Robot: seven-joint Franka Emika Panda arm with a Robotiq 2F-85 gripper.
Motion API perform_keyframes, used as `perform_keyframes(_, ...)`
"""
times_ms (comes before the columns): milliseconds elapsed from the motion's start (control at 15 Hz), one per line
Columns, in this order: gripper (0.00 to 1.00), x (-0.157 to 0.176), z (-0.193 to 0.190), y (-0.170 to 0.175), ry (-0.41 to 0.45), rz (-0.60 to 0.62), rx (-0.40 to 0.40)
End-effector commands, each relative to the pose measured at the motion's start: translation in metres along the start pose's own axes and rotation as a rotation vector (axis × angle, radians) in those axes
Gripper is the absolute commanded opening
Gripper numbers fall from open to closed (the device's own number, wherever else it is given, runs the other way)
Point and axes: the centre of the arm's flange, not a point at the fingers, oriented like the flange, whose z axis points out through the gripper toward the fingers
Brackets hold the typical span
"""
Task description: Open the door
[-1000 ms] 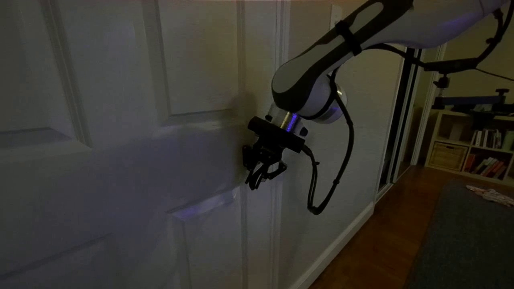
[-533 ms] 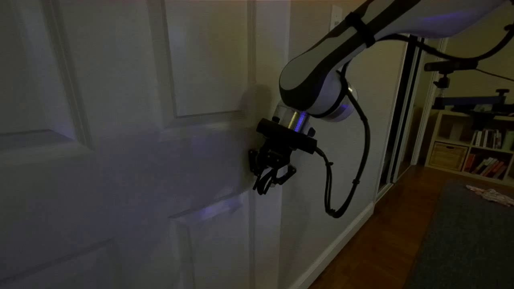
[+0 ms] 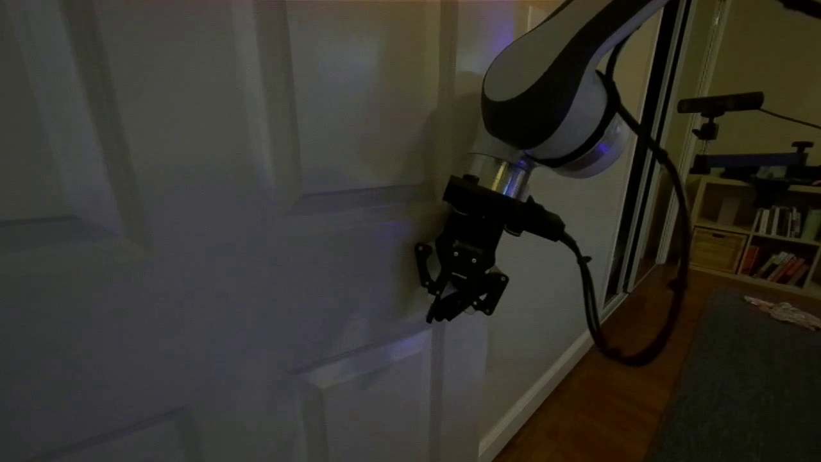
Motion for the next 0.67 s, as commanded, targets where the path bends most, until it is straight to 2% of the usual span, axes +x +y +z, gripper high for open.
perform_keyframes(0,0.47,-0.053,-0.043,0.05,-0.031,-0.014,-0.02)
perform_keyframes(267,0.73,-0.086,-0.083,0.063,-0.004,-0.064,-0.006)
perform_keyframes(533,0.97,-0.109,-0.142,0.082,0.018,-0.114,-0.018)
perform_keyframes(600,1.0,-0.114,-0.157,0.088,0.016,-0.123,-0.027)
